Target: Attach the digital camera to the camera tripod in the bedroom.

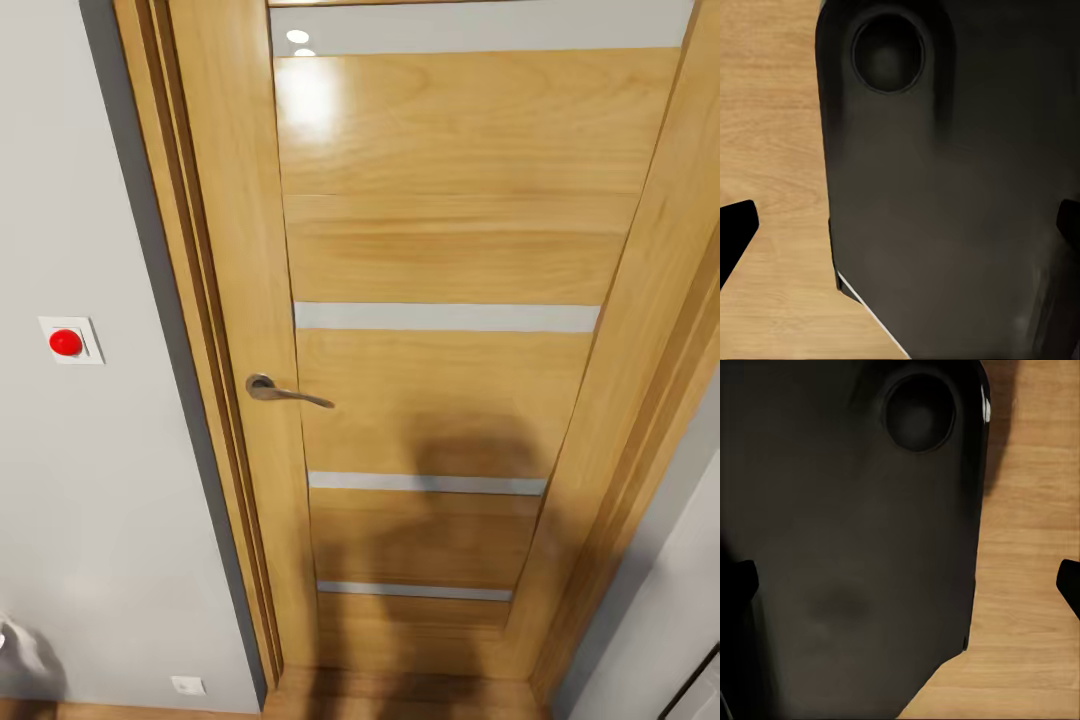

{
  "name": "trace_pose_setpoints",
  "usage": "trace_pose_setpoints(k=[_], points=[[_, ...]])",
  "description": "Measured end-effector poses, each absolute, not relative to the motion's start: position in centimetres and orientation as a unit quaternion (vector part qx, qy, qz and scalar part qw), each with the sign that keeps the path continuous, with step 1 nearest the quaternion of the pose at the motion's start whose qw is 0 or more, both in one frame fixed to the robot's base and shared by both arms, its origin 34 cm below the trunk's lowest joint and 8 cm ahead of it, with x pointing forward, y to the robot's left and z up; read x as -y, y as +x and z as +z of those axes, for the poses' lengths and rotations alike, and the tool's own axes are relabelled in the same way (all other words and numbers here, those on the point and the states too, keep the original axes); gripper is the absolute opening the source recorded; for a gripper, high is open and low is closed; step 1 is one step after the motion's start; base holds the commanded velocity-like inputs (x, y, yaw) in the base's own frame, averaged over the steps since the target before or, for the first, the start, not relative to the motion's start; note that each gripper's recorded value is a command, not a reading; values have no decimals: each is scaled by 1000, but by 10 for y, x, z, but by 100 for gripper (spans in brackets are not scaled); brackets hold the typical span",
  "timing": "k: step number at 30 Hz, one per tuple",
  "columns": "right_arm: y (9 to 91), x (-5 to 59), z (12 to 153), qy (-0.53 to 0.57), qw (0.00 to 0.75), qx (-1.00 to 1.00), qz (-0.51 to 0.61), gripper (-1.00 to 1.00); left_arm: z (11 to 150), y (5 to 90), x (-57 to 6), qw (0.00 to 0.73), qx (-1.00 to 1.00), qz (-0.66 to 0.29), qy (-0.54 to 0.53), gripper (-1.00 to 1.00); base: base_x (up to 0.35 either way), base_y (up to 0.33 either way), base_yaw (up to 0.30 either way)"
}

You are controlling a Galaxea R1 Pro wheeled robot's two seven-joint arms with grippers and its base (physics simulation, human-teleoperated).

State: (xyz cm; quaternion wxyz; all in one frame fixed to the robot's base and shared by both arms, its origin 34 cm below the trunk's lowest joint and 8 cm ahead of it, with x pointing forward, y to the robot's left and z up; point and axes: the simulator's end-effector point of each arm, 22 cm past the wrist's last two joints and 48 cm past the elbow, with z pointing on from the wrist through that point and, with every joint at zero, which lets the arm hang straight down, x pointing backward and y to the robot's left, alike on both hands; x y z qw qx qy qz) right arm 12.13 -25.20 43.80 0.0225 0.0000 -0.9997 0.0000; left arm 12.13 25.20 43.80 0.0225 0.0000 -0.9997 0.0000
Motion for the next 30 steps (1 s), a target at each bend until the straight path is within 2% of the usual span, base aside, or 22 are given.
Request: trace_pose_setpoints(k=[8,22,30], points=[[119,252,438,2,26,1000,1,100,438,117,-256,30,1000,-2,-6,100,0,0,0],[118,251,438,4,26,1000,0,100,438,147,-256,-13,1000,-2,0,100,0,0,6],[127,247,438,1,7,1000,-6,100,438,148,-256,-14,1000,-2,0,100,0,0,224]])
